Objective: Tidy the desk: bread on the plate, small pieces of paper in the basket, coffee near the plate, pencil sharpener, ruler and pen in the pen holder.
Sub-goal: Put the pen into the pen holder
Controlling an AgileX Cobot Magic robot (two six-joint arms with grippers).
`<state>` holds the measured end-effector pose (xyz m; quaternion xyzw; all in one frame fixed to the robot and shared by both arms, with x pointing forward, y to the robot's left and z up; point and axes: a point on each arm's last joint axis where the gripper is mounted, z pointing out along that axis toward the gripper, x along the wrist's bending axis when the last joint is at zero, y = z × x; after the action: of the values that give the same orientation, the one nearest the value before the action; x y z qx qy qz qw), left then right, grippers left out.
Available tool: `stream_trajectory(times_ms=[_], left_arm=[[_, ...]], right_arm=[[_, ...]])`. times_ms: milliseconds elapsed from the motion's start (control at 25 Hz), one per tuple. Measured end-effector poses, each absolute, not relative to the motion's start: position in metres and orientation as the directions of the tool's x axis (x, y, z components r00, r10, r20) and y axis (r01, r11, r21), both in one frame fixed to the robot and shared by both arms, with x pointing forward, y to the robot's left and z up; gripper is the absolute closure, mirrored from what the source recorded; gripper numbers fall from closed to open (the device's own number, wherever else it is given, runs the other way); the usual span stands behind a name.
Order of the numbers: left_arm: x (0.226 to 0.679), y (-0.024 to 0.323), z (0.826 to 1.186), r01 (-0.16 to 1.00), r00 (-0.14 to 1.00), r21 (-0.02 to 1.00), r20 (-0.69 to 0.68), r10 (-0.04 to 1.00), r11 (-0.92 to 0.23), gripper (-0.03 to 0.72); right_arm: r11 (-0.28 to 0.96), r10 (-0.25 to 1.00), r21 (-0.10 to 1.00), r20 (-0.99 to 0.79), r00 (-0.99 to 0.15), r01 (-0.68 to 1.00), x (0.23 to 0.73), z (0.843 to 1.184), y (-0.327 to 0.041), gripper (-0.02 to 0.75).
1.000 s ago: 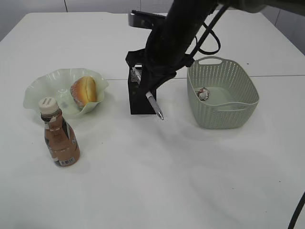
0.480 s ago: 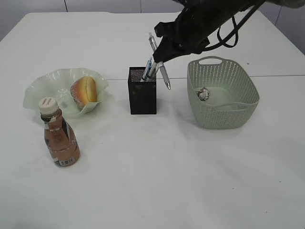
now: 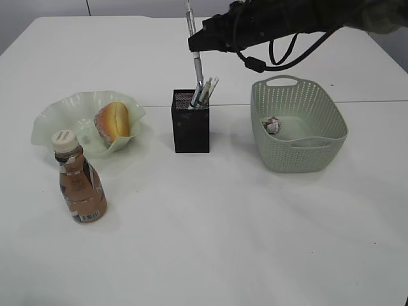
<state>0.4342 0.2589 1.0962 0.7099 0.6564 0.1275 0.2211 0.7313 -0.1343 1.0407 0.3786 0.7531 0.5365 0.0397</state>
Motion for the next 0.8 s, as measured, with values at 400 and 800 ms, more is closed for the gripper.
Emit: stream_trajectory(times_ms=[400,800], left_arm=[[0.433,0.259,1.096,0.882,0.105,0.47,-0.11,0.988,-0.041,0.256],[0.432,0.259,1.095,0.888,0.104,0.457,-0.109,0.989,-0.044,0.256]], right_arm=[[0.069,0.557,0.917,0.292,-0.777,0.394,0.751,0.999,-0.127,0.668],[0.109,0.514,0.959,0.172,-0.841,0.263,0.756,0.976,-0.123,0.668]])
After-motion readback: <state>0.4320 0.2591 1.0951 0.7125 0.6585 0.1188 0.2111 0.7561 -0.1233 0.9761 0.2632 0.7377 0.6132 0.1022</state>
